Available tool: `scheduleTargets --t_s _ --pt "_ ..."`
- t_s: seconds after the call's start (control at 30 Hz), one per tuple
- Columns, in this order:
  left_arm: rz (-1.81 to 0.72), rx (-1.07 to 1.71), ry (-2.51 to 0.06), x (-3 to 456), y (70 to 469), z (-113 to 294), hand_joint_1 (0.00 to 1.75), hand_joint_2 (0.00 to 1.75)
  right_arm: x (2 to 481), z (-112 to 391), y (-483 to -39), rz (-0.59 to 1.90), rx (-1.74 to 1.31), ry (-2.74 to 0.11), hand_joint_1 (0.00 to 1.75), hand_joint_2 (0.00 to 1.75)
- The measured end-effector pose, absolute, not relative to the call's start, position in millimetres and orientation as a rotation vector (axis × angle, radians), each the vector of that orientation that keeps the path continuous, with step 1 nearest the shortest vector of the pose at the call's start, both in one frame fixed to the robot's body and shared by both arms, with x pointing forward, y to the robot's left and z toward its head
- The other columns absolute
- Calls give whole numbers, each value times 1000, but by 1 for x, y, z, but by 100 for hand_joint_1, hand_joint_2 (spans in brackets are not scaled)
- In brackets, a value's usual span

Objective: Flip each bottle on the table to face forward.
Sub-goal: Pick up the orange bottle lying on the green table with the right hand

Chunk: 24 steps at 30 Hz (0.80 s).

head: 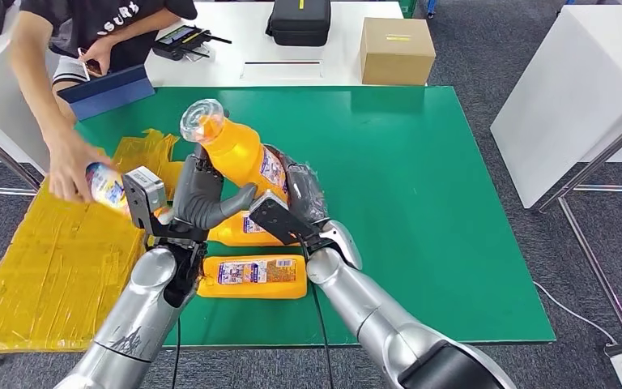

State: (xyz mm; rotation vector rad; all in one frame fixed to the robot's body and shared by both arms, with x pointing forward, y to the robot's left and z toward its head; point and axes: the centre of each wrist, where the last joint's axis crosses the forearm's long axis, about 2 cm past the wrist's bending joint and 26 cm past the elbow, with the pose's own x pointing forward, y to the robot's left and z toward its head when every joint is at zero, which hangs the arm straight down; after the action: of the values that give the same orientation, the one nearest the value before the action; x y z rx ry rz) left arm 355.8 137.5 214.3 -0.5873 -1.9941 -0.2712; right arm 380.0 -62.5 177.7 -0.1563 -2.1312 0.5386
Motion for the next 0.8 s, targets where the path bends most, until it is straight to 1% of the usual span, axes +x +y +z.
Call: scheduleTargets --t_s 0.4,0.8 --pt "-261 -615 -1976 361 132 218 0 175 374 191 -46 611 -337 -2230 175 175" --pt "-222 -627 -1950 362 133 213 0 175 366 193 -33 720 -389 -2221 175 175"
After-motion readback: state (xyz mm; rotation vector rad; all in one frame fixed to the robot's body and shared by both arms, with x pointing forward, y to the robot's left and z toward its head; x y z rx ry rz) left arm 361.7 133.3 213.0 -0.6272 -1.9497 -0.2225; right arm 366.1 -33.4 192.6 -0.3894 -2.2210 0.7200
